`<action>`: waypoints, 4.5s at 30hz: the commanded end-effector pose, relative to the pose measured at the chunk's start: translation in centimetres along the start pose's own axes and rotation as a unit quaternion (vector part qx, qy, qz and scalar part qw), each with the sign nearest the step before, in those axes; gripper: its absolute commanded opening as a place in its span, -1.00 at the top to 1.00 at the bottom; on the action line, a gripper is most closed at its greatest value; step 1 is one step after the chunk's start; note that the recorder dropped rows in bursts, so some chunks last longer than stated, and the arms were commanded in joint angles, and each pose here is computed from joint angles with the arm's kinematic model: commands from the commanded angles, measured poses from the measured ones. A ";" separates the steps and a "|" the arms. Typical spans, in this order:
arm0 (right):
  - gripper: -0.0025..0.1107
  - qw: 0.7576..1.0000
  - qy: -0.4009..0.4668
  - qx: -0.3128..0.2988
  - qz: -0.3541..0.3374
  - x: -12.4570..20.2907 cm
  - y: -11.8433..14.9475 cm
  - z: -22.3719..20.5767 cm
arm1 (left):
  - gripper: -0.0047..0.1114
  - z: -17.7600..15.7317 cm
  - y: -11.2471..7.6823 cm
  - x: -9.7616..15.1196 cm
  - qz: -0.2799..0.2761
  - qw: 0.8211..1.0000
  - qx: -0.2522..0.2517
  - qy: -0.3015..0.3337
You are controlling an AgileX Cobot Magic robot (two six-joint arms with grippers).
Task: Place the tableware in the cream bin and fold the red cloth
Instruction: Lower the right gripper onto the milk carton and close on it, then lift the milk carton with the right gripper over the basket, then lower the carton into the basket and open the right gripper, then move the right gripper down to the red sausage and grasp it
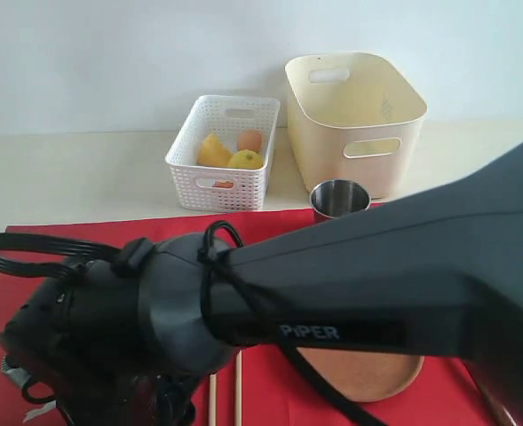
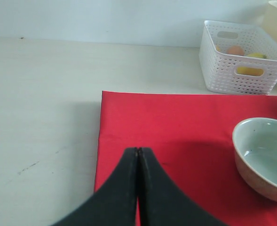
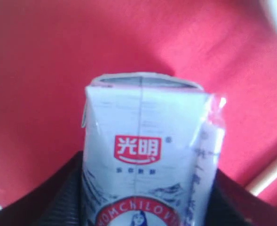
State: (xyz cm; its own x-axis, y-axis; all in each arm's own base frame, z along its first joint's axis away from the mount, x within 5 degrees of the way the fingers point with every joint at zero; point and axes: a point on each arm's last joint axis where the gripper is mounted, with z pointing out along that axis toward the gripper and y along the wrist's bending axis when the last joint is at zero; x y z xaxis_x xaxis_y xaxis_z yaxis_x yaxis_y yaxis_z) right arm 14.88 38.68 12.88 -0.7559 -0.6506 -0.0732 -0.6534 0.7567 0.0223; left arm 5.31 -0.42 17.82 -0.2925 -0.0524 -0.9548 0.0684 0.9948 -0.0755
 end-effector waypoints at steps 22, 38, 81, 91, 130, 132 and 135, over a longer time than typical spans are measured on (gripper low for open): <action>0.96 0.953 -0.293 0.021 -0.081 2.4 -7.6 -23.0 | 0.92 -0.1 0.0 -0.3 -0.005 1.000 0.002 -0.011; 0.96 0.923 -0.371 0.080 0.059 -1.8 -20.8 -23.1 | 0.92 -0.1 0.0 -0.3 -0.005 1.000 0.002 -0.011; 0.47 0.870 -0.483 0.096 -0.014 -18.0 -27.6 -3.9 | 0.92 -0.1 0.0 -0.3 -0.005 1.000 0.002 -0.011; -0.27 0.887 -0.452 0.090 -0.032 -17.8 -25.5 -4.2 | 0.92 -0.1 0.0 -0.3 -0.005 1.000 0.002 -0.011; 0.96 0.927 -0.371 0.050 0.012 8.1 -22.1 -19.2 | 0.92 -0.1 0.0 -0.3 -0.005 1.000 0.002 -0.011; 0.96 0.932 -0.359 0.061 0.003 8.2 -22.3 -19.0 | 0.92 -0.1 0.0 -0.3 -0.005 1.000 0.002 -0.011; 0.96 0.951 -0.298 0.082 0.004 8.3 -23.1 -17.4 | 0.92 -0.1 0.0 -0.3 -0.005 1.000 0.002 -0.011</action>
State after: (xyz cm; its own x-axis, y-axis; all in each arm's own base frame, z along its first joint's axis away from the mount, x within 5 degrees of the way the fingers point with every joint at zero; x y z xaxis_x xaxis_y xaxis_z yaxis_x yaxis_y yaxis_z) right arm 22.58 15.25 30.09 -0.5342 -0.4988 -0.6826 -0.6086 0.7873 -0.0991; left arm 5.31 -0.42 17.84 -0.2902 -0.0526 -0.9555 0.0687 0.9948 -0.0756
